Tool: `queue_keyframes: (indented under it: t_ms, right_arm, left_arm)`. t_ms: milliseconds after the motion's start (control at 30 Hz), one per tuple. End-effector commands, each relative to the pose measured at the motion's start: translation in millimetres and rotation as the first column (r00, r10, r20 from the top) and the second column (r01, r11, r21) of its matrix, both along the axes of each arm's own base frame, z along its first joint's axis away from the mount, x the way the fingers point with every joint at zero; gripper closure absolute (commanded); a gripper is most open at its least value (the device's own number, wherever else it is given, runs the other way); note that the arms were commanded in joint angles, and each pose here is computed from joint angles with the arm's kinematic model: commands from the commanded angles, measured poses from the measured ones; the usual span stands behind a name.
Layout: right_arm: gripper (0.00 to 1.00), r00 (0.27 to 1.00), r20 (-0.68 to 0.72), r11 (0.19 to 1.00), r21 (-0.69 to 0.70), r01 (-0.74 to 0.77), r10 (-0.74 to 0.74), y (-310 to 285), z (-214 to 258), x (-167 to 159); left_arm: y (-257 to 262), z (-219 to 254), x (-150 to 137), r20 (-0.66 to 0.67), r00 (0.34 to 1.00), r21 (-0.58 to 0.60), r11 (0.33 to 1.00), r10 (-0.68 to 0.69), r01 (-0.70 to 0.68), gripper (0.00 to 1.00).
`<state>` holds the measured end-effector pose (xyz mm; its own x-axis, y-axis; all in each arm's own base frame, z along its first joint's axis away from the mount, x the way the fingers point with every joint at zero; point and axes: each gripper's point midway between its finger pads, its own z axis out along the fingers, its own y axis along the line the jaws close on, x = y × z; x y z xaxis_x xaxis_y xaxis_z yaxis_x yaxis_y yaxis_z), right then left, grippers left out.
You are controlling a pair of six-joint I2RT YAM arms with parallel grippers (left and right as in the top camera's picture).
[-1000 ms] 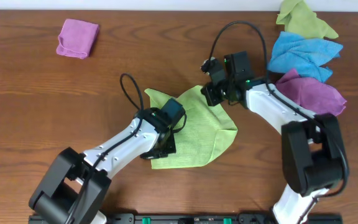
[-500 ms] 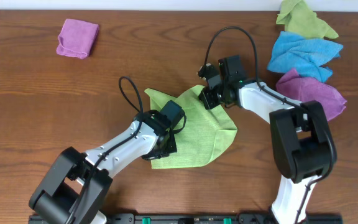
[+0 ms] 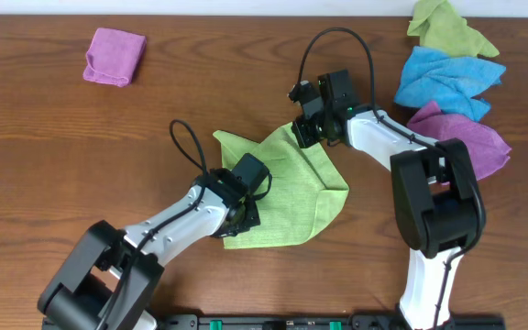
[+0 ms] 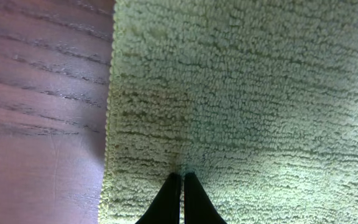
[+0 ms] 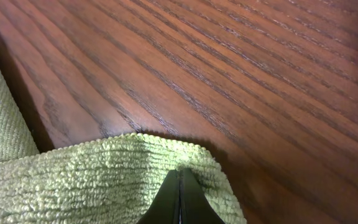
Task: Fold the cloth
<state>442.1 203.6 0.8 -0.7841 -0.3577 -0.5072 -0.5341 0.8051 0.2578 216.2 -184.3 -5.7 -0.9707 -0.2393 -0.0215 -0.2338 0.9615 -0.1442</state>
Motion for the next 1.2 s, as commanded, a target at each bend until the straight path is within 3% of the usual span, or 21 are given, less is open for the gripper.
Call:
queue_keyframes:
  t_ms: [0,267,433,667,800,867,967,1033,1167]
  right_arm:
    - [0.99,0.999,-0.015,0.998,-0.061,0.033,-0.034,-9.1,-12.7,1.6]
    - [0.99,0.982,-0.002,0.954,-0.237,0.184,-0.19,-66.5,-24.4,11.1]
    - [0.99,0.957,-0.012,0.928,-0.245,0.28,-0.291,-89.9,-25.4,15.9]
    - [0.99,0.95,-0.048,0.926,-0.241,0.29,-0.31,-87.9,-26.2,9.7]
    - [0.99,0.936,-0.05,0.918,-0.223,0.329,-0.348,-86.5,0.5,15.3]
    - [0.89,0.939,-0.02,0.92,-0.206,0.333,-0.344,-85.2,31.9,21.5]
    - [0.51,0.941,0.034,0.925,-0.175,0.338,-0.338,-84.9,86.5,22.2]
    - [0.35,0.947,0.093,0.935,-0.157,0.319,-0.308,-85.4,121.2,18.3]
    - [0.42,0.978,0.095,0.973,-0.126,0.196,-0.185,-78.7,171.8,-22.8]
  left_arm:
    - [12.6,-13.9,-15.4,-0.048,0.999,0.04,0.999,0.023,-0.021,0.94]
    - [28.6,-17.6,-43.2,-0.155,0.988,0.093,0.996,0.027,-0.013,0.94]
    - [43.8,-15.1,-62.7,-0.231,0.972,0.156,0.988,0.04,-0.004,0.94]
    - [39.6,-16.2,-55.3,-0.203,0.979,0.139,0.99,0.037,-0.008,0.94]
    - [39.0,-16.3,-54.6,-0.2,0.979,0.136,0.991,0.036,-0.009,0.94]
    - [38.8,-16.4,-54.2,-0.198,0.979,0.135,0.991,0.036,-0.009,0.94]
    - [39.4,-15.9,-51.5,-0.187,0.982,0.142,0.99,0.036,-0.009,0.94]
    - [38.3,-14.1,-46.7,-0.17,0.985,0.144,0.99,0.035,-0.01,0.94]
    - [30.8,-10.6,-36.4,-0.139,0.99,0.121,0.993,0.03,-0.013,0.94]
